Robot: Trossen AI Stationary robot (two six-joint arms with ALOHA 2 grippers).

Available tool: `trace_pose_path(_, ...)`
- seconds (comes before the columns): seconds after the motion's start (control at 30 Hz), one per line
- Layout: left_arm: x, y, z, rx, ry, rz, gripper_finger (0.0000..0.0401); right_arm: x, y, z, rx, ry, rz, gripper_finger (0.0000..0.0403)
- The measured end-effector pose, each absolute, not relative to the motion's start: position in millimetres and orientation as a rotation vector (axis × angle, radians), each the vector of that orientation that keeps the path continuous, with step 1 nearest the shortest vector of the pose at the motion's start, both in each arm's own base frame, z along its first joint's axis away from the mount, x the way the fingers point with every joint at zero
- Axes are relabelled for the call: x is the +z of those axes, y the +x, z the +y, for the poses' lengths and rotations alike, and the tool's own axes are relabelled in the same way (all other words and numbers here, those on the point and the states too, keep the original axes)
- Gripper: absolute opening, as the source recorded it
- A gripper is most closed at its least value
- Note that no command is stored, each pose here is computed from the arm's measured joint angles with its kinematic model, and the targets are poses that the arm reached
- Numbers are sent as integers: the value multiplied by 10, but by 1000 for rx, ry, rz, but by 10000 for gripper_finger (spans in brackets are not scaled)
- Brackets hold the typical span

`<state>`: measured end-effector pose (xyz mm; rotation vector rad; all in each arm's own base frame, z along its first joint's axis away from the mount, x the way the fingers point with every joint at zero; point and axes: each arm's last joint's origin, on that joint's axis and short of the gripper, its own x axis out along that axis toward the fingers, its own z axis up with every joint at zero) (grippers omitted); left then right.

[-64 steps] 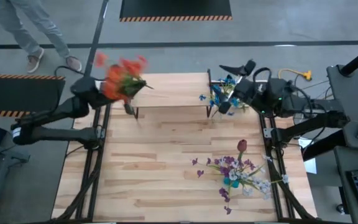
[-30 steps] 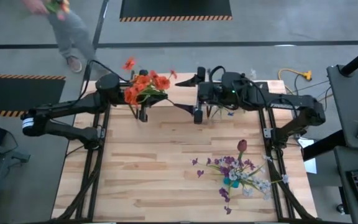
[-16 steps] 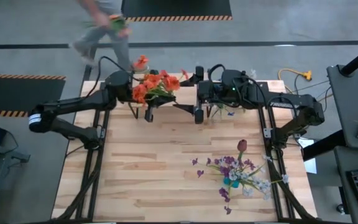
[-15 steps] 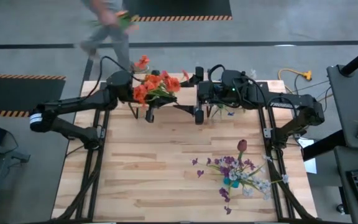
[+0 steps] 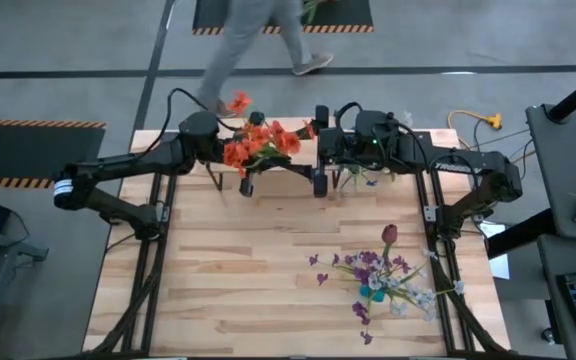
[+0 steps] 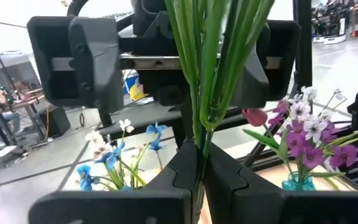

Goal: Pick and place flowers into a vace then onto a shelf
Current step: Adjust the orange flowers on the transparent flower vase

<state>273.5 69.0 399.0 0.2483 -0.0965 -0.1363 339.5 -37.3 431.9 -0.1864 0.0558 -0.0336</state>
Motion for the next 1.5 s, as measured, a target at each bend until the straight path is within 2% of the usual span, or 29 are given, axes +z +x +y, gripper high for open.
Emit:
trace_pose_path(0.27, 3998, 2733, 689, -136, 258, -100, 0, 4326, 3392, -392, -40, -182, 50, 192)
trace_pose_path(0.57, 4002, 2733, 688, -139, 257, -104, 1, 4342, 3390, -388, -38, -184, 47, 101)
trace_pose_path(0.67, 4004, 2732, 688, -141, 260, -107, 16, 4360, 3385, -386, -37, -186, 45, 62)
trace_pose_path(0.77, 4008, 2728, 682, -160, 263, -111, 52, 4377, 3381, -385, -34, -187, 40, 22)
trace_pose_path(0.9, 4022, 2694, 687, -173, 250, -108, 105, 4388, 3362, -385, -46, -186, 50, 14)
trace_pose_path(0.97, 4060, 2620, 730, -143, 216, -106, 119, 4421, 3298, -392, -96, -192, 71, 13)
trace_pose_path(1.2, 4112, 2258, 801, -68, 202, -121, 126, 4656, 2778, -349, -152, -186, 35, 12)
trace_pose_path(1.5, 3689, 1918, 683, -14, 180, -102, 127, 4379, 2180, -243, -216, -113, 23, 11)
